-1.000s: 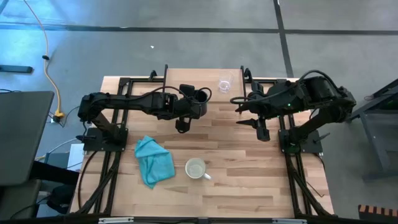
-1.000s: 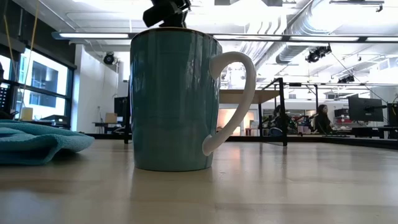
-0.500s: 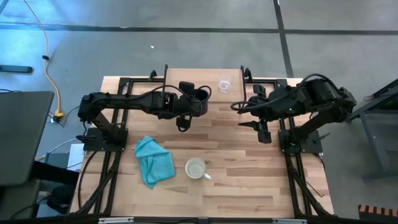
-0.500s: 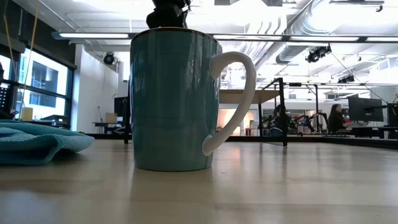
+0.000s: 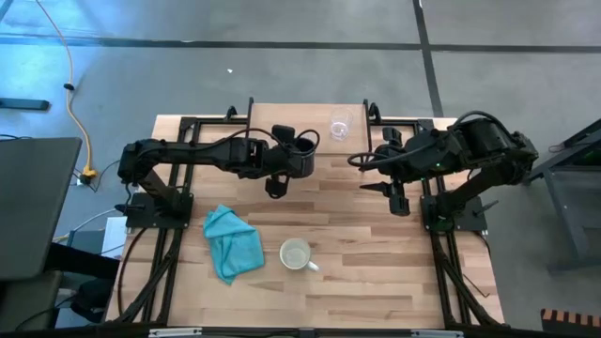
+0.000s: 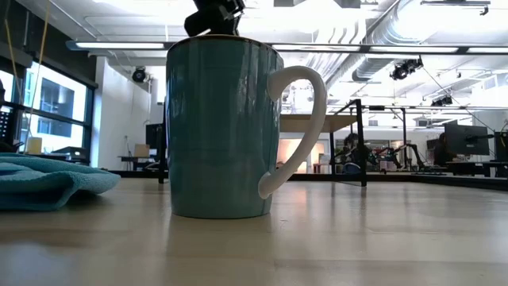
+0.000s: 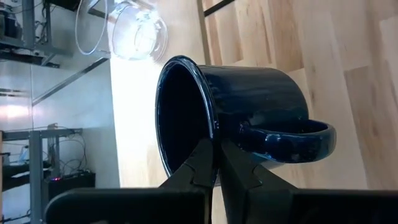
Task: Stack small to large cups/mugs on shelf
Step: Put the dark blue mug on the shelf
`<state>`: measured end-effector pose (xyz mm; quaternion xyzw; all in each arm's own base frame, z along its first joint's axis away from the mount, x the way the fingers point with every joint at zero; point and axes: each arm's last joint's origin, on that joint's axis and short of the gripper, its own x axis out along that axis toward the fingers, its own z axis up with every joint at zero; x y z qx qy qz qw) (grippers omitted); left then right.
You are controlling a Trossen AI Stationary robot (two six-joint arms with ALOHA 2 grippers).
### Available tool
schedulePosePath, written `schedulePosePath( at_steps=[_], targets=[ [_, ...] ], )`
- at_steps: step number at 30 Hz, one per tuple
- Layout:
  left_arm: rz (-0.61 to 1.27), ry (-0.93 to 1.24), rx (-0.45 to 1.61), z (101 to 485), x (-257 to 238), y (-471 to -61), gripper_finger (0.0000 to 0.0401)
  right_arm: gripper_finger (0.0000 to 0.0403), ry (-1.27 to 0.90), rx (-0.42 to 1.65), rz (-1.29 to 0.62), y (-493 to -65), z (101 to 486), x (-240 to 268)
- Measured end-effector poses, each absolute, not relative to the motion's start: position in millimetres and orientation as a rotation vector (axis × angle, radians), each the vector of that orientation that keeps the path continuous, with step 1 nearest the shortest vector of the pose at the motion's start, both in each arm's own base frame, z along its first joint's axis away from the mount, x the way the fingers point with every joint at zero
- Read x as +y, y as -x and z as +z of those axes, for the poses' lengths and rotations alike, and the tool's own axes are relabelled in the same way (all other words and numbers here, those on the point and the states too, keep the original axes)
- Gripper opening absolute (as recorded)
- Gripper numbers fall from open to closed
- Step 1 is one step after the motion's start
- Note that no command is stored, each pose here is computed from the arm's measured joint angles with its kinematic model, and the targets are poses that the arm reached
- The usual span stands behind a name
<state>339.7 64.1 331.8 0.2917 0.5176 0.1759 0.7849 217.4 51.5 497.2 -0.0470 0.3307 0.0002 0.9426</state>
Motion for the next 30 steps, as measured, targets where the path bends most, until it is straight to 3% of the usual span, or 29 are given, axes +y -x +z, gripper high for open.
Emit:
schedulePosePath(
  at_steps=[30],
  targets=[
    [0.38, -0.686, 1.101, 340.5, 44.4, -341.6, 0.0, 0.0179, 0.105, 0.712, -0.029, -214.8, 494.2, 50.1]
  ],
)
